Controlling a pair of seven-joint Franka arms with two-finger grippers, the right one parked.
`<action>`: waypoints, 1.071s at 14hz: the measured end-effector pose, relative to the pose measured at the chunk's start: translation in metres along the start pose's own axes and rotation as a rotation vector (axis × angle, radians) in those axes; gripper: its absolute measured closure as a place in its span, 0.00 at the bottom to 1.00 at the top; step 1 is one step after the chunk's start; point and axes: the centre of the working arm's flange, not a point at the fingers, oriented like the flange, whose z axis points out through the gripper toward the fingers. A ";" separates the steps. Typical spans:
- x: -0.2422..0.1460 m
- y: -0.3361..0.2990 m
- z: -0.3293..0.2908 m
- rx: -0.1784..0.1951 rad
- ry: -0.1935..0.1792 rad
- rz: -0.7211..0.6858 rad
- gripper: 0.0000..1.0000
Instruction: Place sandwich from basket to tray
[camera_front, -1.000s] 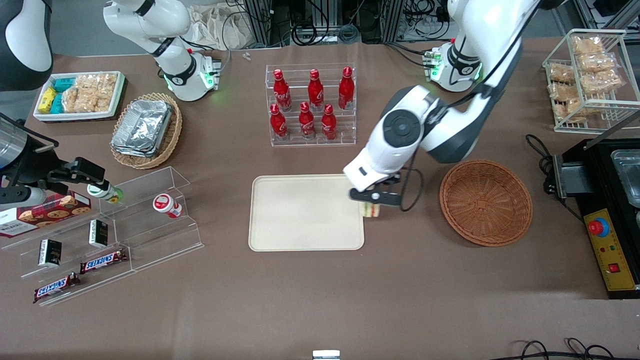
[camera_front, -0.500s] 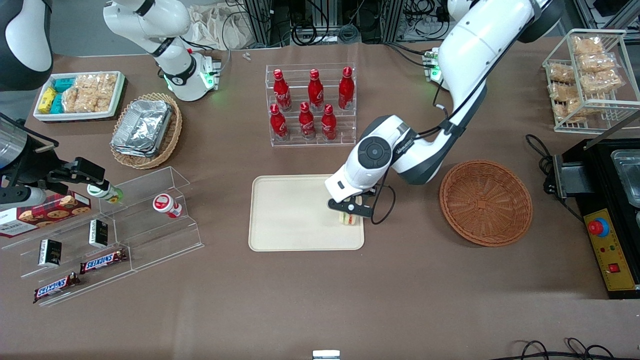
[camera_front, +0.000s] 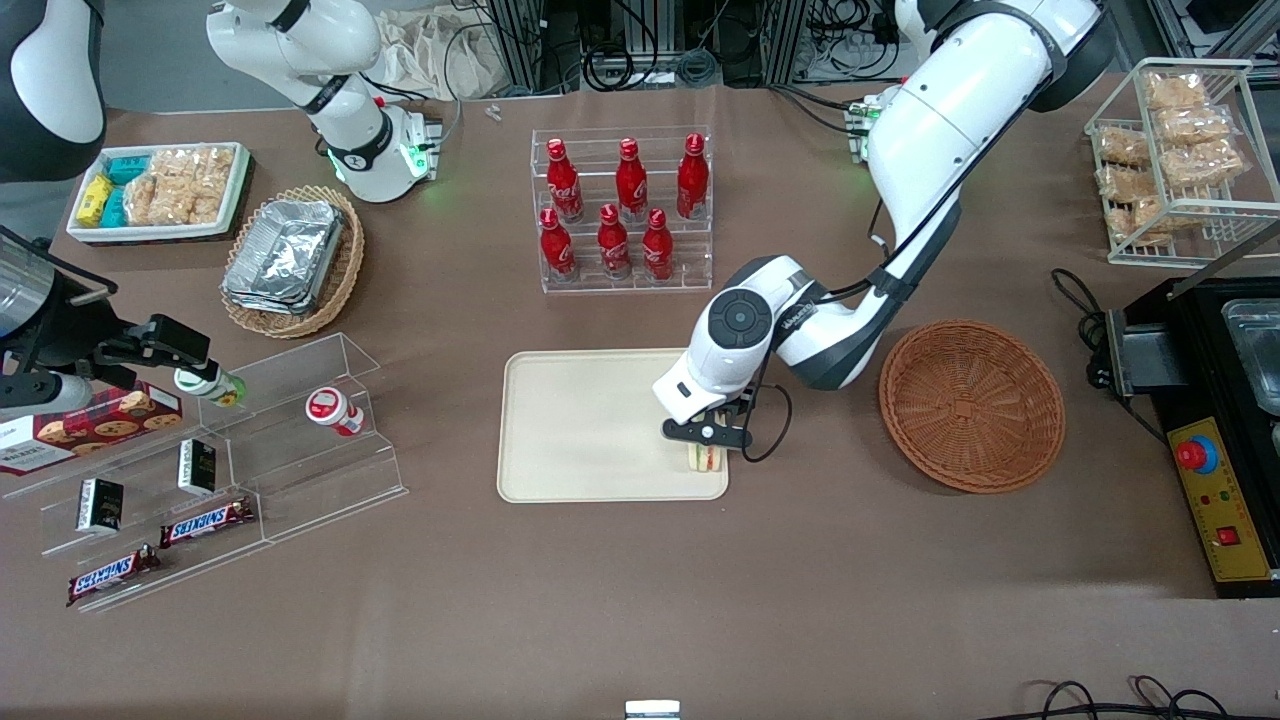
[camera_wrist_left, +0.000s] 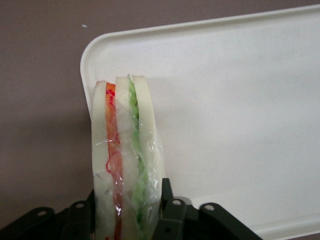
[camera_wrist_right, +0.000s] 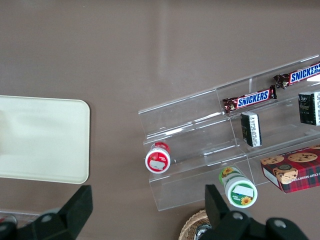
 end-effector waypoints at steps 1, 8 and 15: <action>0.003 0.000 -0.004 -0.004 0.008 -0.021 0.35; 0.024 -0.068 -0.110 0.098 -0.003 -0.075 0.00; 0.011 -0.200 -0.239 0.197 -0.082 -0.035 0.00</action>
